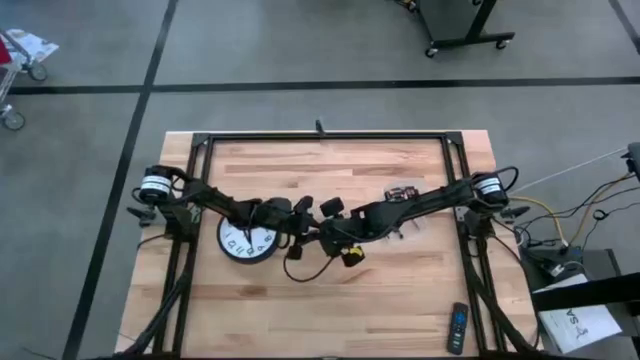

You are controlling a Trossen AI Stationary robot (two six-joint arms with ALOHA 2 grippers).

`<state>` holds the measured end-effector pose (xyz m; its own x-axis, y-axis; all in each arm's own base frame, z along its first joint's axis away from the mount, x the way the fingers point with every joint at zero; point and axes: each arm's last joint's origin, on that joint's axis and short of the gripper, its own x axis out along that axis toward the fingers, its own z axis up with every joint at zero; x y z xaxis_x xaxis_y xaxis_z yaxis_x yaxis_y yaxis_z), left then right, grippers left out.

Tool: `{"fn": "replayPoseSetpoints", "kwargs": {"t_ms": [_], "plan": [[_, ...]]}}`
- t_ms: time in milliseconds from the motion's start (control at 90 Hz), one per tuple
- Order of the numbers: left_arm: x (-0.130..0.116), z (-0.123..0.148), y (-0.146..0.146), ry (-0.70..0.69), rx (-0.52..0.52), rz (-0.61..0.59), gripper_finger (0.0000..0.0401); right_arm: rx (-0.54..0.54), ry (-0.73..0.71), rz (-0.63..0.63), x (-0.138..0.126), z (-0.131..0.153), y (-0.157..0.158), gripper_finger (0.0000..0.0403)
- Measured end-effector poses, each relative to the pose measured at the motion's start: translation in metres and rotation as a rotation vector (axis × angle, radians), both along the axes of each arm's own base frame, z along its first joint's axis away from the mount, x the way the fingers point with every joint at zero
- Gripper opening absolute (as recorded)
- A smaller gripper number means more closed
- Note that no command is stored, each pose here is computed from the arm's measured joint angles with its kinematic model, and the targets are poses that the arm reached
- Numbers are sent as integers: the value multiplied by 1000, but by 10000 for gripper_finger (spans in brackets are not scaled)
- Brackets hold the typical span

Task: Insert battery
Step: Close the black battery compartment

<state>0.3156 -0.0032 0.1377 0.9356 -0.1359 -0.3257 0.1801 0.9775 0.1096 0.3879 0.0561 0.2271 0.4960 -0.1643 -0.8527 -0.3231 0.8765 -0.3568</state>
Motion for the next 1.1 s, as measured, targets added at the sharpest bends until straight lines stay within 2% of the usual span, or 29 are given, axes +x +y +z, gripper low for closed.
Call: {"fn": "replayPoseSetpoints", "kwargs": {"t_ms": [233,489,711,789,844,956,1022,1100], "plan": [[0,-1,1,3,6,22,90,230,-62,-377,2,-4,-3,89],[-1,-4,-1,27,8,20,90,605,-122,-851,6,-6,-1,89],[-1,-4,0,28,5,38,90,858,-185,-1294,7,-6,-5,85],[-1,-4,0,29,5,39,90,938,-204,-1433,7,-6,-6,96],[-1,-4,0,31,3,39,89,952,-202,-1452,7,-6,-6,114],[1,-2,0,11,-1,49,89,899,-152,-1334,5,1,-8,156],[1,-1,1,1,1,71,89,813,-104,-1212,-1,9,-9,179],[1,-2,2,12,-3,72,89,671,-46,-1004,-7,19,-10,200]]}}
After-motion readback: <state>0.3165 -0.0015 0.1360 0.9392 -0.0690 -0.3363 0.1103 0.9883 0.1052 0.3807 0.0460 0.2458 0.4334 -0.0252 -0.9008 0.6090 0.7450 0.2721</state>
